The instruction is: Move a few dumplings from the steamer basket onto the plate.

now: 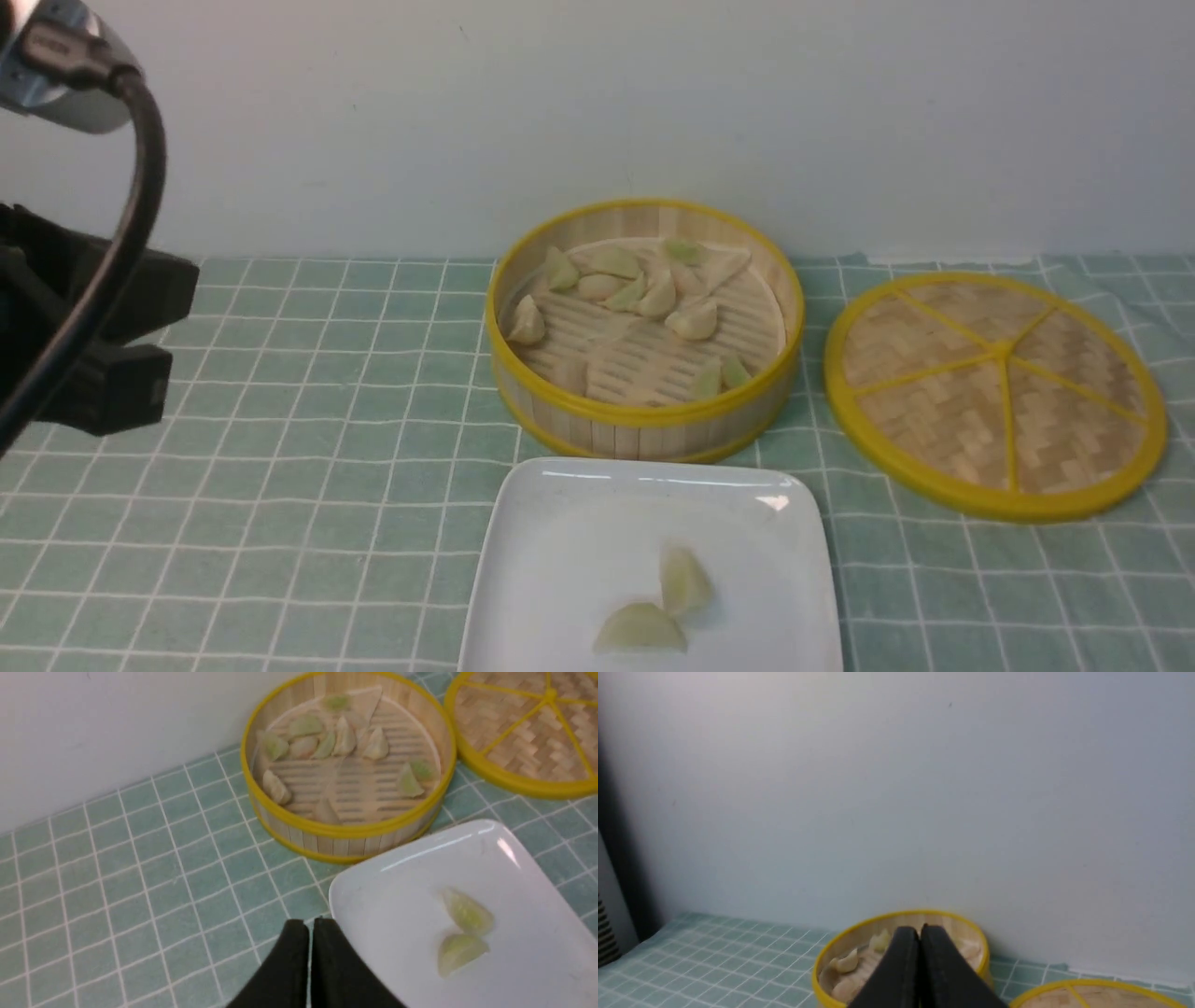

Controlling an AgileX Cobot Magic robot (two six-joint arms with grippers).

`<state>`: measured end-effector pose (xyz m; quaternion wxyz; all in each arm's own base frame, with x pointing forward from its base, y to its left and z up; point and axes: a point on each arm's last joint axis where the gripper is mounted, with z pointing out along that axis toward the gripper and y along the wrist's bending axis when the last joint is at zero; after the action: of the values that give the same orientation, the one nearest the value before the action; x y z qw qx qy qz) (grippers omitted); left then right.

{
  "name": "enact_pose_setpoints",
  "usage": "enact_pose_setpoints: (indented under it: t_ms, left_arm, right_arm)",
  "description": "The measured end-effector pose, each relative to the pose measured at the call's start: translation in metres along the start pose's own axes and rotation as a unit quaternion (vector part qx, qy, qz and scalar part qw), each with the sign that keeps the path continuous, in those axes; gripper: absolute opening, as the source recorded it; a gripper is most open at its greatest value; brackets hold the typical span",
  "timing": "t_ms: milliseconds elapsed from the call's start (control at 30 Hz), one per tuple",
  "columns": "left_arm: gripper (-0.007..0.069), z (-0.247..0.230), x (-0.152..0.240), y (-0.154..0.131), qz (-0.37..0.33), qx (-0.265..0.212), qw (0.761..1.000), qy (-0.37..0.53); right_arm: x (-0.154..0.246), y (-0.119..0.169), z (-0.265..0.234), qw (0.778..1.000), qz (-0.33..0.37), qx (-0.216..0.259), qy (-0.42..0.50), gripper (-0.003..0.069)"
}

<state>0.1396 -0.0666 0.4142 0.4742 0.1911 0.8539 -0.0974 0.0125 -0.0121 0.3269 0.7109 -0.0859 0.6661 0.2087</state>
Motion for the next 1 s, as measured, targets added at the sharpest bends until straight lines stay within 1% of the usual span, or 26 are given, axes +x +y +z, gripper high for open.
enact_pose_setpoints:
  t_ms: [167,300,367,700,833,1000]
  left_arm:
    - [-0.0006,0.002,-0.006,-0.002,-0.008,0.009,0.999,-0.038]
    - [-0.0006,-0.003,-0.004,-0.005,-0.027,0.032,0.998,-0.048]
    - [-0.0006,-0.005,0.000,-0.006,-0.026,0.034,0.998,-0.050]
    - [-0.0006,-0.043,0.068,-0.004,-0.036,0.040,0.984,-0.168]
    - [-0.0006,-0.048,0.086,-0.004,-0.042,0.045,0.980,-0.188]
    - [-0.0006,-0.048,0.098,-0.004,-0.043,0.046,0.980,-0.186]
  right_arm:
    - [0.006,-0.002,0.001,1.000,-0.007,0.009,-0.003,-0.0014]
    - [0.008,-0.002,0.002,1.000,-0.006,0.008,-0.002,-0.0014]
    - [0.008,-0.002,0.001,1.000,-0.006,0.008,-0.003,-0.0014]
    - [0.008,-0.002,0.001,1.000,-0.005,0.008,-0.003,-0.0014]
    - [0.008,-0.002,0.001,1.000,-0.005,0.008,-0.003,-0.0014]
    - [0.008,-0.002,0.001,1.000,-0.005,0.008,-0.003,-0.0014]
